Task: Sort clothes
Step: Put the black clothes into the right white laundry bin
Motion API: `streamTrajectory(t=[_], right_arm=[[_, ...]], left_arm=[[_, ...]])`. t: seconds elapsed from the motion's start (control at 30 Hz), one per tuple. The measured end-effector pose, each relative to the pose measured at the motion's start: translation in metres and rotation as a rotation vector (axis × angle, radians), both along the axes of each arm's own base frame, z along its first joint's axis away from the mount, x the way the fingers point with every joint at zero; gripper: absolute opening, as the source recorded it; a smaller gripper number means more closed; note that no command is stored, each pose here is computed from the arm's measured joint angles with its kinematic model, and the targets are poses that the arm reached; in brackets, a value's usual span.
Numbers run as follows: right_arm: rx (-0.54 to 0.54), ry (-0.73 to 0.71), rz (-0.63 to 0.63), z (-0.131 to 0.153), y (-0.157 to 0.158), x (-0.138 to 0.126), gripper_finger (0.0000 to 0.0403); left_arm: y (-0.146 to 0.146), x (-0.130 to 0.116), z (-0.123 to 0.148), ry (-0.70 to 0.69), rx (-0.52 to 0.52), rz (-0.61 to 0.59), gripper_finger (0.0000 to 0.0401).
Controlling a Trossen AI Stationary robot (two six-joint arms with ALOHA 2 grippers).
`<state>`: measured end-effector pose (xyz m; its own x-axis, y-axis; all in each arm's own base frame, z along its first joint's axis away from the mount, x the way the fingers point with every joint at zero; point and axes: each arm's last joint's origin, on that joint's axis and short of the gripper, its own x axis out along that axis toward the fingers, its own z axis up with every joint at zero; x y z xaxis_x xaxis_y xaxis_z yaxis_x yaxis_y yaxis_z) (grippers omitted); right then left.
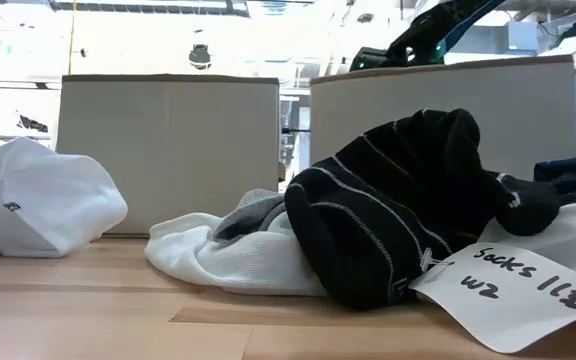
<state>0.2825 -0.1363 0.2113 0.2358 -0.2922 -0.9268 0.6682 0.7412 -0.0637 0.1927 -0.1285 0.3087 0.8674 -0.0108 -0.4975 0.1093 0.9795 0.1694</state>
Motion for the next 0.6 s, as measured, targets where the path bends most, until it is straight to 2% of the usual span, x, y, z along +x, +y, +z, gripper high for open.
streamTrajectory(t=[0.13,0.4,0.5,0.6], right_arm=[[-0.027,-0.062,0.039,0.026,0.012,-0.01,0.0118],[-0.114,-0.243,0.105,0.078,0.039,-0.031,0.0254],[-0.137,-0.299,0.125,0.092,0.048,-0.039,0.0284],[-0.165,-0.357,0.134,0.106,0.054,-0.048,0.0295]], left_arm=[[0.0,0.0,0.0,-0.001,-0.001,0.0,0.0316],[0.0,0.001,0.001,-0.01,0.005,-0.005,0.0316],[0.0,0.001,0.001,-0.011,0.005,-0.004,0.0316],[0.0,0.001,0.001,-0.012,0.004,-0.003,0.0316]])
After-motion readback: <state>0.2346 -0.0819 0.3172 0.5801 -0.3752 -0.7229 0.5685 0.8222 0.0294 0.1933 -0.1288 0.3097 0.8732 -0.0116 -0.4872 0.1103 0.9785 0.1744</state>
